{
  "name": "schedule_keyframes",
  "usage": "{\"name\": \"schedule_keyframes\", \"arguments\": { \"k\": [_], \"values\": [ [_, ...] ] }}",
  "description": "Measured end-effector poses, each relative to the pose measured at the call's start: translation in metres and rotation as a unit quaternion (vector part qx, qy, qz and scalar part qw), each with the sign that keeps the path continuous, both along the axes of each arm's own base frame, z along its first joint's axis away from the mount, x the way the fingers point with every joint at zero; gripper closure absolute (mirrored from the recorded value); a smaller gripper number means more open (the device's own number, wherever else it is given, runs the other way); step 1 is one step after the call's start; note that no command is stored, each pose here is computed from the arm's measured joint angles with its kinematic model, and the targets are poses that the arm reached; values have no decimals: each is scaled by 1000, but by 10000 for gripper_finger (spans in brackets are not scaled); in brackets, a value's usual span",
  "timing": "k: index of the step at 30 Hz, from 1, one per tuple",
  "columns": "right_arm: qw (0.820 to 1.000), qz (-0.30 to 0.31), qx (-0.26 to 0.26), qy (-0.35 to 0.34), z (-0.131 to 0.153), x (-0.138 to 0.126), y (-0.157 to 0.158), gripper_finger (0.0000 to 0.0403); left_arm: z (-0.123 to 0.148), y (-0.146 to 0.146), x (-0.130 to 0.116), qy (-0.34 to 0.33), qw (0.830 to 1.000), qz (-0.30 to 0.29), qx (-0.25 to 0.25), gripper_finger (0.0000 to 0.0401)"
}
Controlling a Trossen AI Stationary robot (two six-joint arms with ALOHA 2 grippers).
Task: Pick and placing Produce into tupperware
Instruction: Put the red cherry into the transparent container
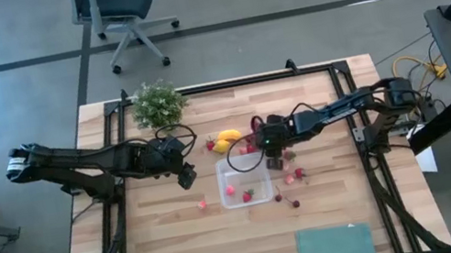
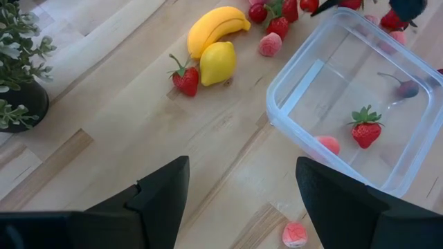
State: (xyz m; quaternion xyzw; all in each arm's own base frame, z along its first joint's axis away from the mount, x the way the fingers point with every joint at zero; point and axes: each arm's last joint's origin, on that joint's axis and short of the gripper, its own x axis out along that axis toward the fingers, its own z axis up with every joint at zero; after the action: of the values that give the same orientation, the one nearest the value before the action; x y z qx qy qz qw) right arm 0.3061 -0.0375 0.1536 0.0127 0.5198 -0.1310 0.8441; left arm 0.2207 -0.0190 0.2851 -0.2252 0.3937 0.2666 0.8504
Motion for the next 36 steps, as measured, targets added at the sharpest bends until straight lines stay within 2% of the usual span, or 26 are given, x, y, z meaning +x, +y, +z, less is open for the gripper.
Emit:
{"name": "schedule_keyframes", "arguments": {
  "k": [6,9,15,21,26,30,36],
  "values": [
    [999,-36,-14,-33,29,-11,-2,292,0,0,0,0,1000,0,1,150],
    [998,-36,-14,-58,47,-19,1,287,0,0,0,-1,1000,2,4,150],
    [993,-10,36,-108,71,-28,15,288,0,1,0,-2,1000,7,10,150],
    [991,-1,75,-111,70,-23,27,288,0,1,0,-3,1000,7,9,150],
    [985,61,104,-120,74,-3,43,287,1,1,1,-5,1000,7,9,150],
    [983,85,132,-96,62,9,49,283,0,0,0,0,1000,4,6,150],
    [983,34,163,-81,52,20,53,243,-7,-4,-5,34,999,-29,5,150]
  ]
}}
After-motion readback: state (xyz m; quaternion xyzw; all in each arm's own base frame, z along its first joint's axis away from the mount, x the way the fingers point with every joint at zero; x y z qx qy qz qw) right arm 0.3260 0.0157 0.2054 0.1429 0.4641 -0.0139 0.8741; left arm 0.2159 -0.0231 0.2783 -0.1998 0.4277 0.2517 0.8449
